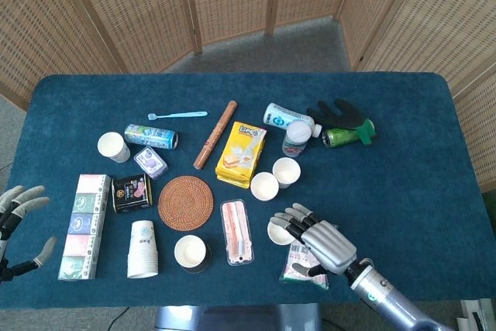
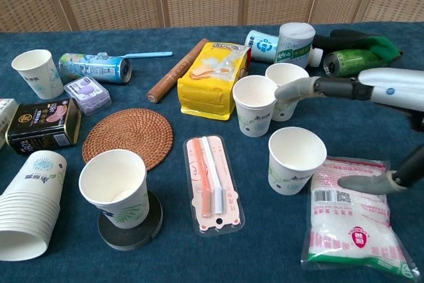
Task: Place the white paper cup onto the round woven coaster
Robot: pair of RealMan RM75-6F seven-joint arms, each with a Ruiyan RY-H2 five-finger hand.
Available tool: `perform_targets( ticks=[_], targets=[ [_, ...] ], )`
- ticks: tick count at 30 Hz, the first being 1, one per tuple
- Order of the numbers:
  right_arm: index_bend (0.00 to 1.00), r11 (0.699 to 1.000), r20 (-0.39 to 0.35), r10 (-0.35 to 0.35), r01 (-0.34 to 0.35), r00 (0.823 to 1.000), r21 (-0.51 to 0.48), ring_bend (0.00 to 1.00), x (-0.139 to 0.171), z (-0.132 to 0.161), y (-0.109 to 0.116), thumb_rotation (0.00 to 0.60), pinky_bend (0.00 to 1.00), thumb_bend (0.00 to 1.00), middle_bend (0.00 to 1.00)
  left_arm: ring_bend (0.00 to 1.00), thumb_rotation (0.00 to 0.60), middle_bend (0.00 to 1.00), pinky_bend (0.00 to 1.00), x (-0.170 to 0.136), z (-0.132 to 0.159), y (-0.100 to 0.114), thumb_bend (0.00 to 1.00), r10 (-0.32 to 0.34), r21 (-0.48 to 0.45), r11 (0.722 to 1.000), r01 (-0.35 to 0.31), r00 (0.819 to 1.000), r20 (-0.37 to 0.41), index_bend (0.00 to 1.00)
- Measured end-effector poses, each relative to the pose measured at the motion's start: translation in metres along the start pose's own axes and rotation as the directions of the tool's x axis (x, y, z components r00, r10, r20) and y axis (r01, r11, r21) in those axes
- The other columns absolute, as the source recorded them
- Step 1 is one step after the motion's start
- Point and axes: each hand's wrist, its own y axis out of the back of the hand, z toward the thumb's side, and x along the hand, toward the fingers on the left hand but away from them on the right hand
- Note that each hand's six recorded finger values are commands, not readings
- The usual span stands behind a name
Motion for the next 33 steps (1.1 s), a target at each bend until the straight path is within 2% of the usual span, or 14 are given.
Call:
perform_targets(
  ticks=[10, 20, 22, 25, 28, 30, 33],
  targets=[
    [0.0, 0.996, 0.002, 0.062, -0.062, 0.998, 0.057, 0.0, -0.035, 0.0, -0.017, 0.6, 0.0, 0.32, 0.0, 0.05, 0.502, 0.17, 0.0, 0.006, -0.011, -0.004, 0.42, -0.007, -0.007, 1.0, 0.007, 1.0, -0.023, 0.21],
    [0.0, 0.991, 0.039, 0.107, -0.11, 0.994, 0.082, 0.0, -0.041, -0.014, -0.03, 0.6, 0.02, 0.32, 0.0, 0.05, 0.498, 0.17, 0.0, 0.008, -0.016, -0.005, 0.42, -0.004, -0.011, 1.0, 0.004, 1.0, -0.031, 0.21],
    [0.0, 0.99, 0.043, 0.112, -0.115, 0.993, 0.082, 0.0, -0.041, -0.016, -0.031, 0.6, 0.06, 0.33, 0.0, 0.05, 0.498, 0.17, 0.0, 0.008, -0.016, -0.005, 0.42, -0.004, -0.01, 1.0, 0.003, 1.0, -0.03, 0.21],
    [0.07, 0.99, 0.048, 0.11, -0.114, 0.993, 0.082, 0.0, -0.041, -0.019, -0.031, 0.6, 0.18, 0.33, 0.02, 0.05, 0.499, 0.17, 0.0, 0.007, -0.016, -0.005, 0.42, 0.0, -0.01, 1.0, -0.001, 0.999, -0.032, 0.21],
    [0.18, 0.991, 0.046, 0.104, -0.107, 0.994, 0.083, 0.01, -0.041, -0.021, -0.031, 0.6, 0.34, 0.34, 0.11, 0.05, 0.498, 0.17, 0.0, 0.007, -0.016, -0.004, 0.42, 0.004, -0.011, 1.0, -0.005, 0.999, -0.033, 0.21],
    [0.27, 0.991, 0.045, 0.103, -0.106, 0.994, 0.081, 0.07, -0.04, -0.022, -0.032, 0.6, 0.46, 0.35, 0.16, 0.05, 0.499, 0.17, 0.0, 0.007, -0.016, -0.004, 0.42, 0.004, -0.009, 1.0, -0.004, 0.999, -0.031, 0.21],
    [0.33, 0.991, 0.042, 0.103, -0.106, 0.994, 0.076, 0.13, -0.04, -0.022, -0.033, 0.6, 0.55, 0.35, 0.21, 0.05, 0.501, 0.17, 0.0, 0.007, -0.015, -0.004, 0.42, 0.007, -0.006, 1.0, -0.007, 1.0, -0.029, 0.21]
  ],
)
